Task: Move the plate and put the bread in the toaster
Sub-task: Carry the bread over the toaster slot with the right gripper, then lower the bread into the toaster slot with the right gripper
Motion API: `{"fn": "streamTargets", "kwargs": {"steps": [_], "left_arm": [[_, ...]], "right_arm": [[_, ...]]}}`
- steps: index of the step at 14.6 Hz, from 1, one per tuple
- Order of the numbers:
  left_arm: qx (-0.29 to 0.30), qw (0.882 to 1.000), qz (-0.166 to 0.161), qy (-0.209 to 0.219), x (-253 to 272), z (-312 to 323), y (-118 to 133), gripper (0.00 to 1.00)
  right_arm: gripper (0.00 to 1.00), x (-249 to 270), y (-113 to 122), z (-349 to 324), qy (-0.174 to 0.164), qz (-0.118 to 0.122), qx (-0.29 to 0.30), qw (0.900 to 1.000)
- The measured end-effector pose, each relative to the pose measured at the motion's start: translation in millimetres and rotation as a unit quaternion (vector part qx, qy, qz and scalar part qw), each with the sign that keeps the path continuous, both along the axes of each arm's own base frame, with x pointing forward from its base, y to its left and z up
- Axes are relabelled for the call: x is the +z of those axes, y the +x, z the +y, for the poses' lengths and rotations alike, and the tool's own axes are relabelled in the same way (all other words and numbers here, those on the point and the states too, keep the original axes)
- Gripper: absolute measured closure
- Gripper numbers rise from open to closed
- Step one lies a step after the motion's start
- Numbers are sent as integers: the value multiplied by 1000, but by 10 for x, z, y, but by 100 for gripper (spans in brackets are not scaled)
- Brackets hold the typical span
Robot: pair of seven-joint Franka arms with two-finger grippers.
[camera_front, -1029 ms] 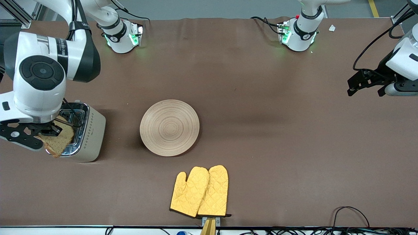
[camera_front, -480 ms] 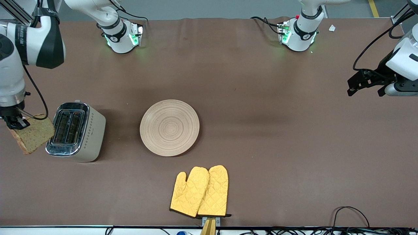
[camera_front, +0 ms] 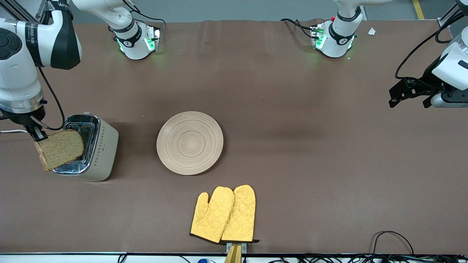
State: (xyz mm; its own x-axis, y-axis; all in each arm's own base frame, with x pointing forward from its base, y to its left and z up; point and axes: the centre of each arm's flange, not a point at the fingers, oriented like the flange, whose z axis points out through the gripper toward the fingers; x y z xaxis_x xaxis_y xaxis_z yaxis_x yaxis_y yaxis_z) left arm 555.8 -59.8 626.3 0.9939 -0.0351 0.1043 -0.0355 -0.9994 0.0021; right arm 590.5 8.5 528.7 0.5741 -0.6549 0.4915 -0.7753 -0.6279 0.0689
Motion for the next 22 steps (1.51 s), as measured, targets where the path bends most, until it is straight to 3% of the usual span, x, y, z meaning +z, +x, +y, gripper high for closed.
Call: {"fn": "streamTargets", "kwargs": {"steps": [5,15,22], "left_arm": [[0,1000,0,0,-1,0,0,0],[0,1000,0,0,-1,0,0,0],[0,1000,0,0,-1,0,0,0]], "right_arm": [[97,-365,-41,-60,14,-5,7,1000],[97,-220,-119,-382,5,-15,-4,1000],[97,-554,-216,-510,1,-8,9,1000]]}}
